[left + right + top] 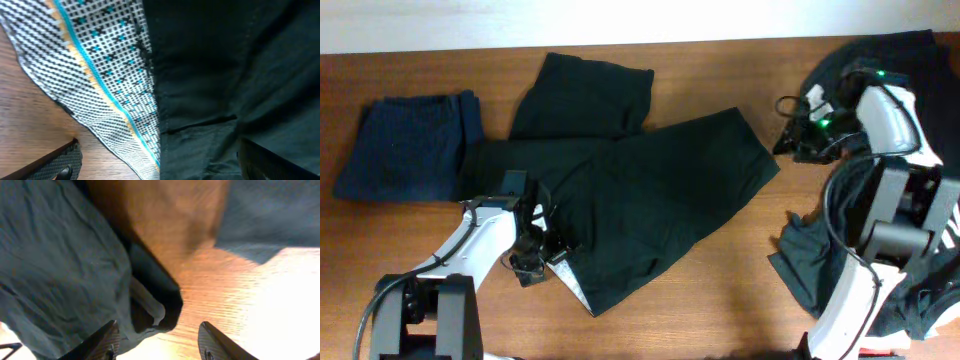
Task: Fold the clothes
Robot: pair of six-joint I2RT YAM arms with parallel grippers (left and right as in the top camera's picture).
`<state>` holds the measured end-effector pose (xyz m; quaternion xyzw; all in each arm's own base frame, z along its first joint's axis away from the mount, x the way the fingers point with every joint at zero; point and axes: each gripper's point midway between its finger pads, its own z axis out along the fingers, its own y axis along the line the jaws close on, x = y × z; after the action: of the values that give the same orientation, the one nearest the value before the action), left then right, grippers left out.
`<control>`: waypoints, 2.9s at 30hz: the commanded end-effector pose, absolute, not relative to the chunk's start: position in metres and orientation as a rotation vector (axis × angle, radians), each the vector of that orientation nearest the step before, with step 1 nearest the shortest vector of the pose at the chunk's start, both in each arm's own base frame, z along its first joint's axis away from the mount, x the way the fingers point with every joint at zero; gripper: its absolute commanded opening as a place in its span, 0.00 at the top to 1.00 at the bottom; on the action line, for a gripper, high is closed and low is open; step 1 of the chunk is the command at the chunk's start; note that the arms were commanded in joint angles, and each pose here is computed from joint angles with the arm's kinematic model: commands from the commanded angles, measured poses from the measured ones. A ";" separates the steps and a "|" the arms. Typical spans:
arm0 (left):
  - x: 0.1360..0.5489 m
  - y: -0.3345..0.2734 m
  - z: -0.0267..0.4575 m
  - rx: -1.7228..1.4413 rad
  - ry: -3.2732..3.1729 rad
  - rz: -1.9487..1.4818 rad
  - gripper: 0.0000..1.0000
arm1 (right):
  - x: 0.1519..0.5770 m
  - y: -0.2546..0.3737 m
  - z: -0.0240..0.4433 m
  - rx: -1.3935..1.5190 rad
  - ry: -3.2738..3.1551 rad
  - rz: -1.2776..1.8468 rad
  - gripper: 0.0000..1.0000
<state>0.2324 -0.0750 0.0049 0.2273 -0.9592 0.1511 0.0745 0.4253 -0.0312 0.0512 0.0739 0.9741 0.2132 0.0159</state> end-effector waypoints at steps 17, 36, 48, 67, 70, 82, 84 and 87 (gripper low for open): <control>0.334 -0.036 0.012 0.598 -3.281 0.514 0.92 | 0.328 -0.048 0.019 0.868 3.380 0.130 0.96; 0.313 -0.001 0.050 0.601 -3.025 0.379 0.87 | 0.313 -0.016 0.068 0.554 3.428 -0.124 0.66; 0.320 0.000 0.050 0.601 -3.052 0.386 0.39 | 0.495 0.092 0.125 -0.121 2.699 0.540 0.25; 0.325 -0.010 0.050 0.550 -3.081 0.390 0.37 | 0.608 0.212 0.000 -0.147 2.337 0.539 0.84; 0.325 -0.010 0.050 0.550 -3.081 0.390 0.37 | 0.617 0.194 0.002 -0.098 2.324 0.460 0.96; 0.345 -0.017 0.054 0.540 -3.146 0.492 0.31 | 0.524 -0.023 0.033 0.423 2.767 0.206 0.42; 0.332 -0.022 0.054 0.530 -3.086 0.518 0.28 | 0.509 -0.041 0.054 0.485 2.777 0.198 0.42; 0.315 -0.042 0.056 0.438 -3.017 0.569 0.21 | 0.482 -0.066 0.121 0.552 2.724 0.184 0.34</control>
<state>0.3212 -0.0227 0.0533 0.1688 -0.9732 0.1563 0.0023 0.4927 -0.0381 0.0338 0.1745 0.9760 0.0664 0.1120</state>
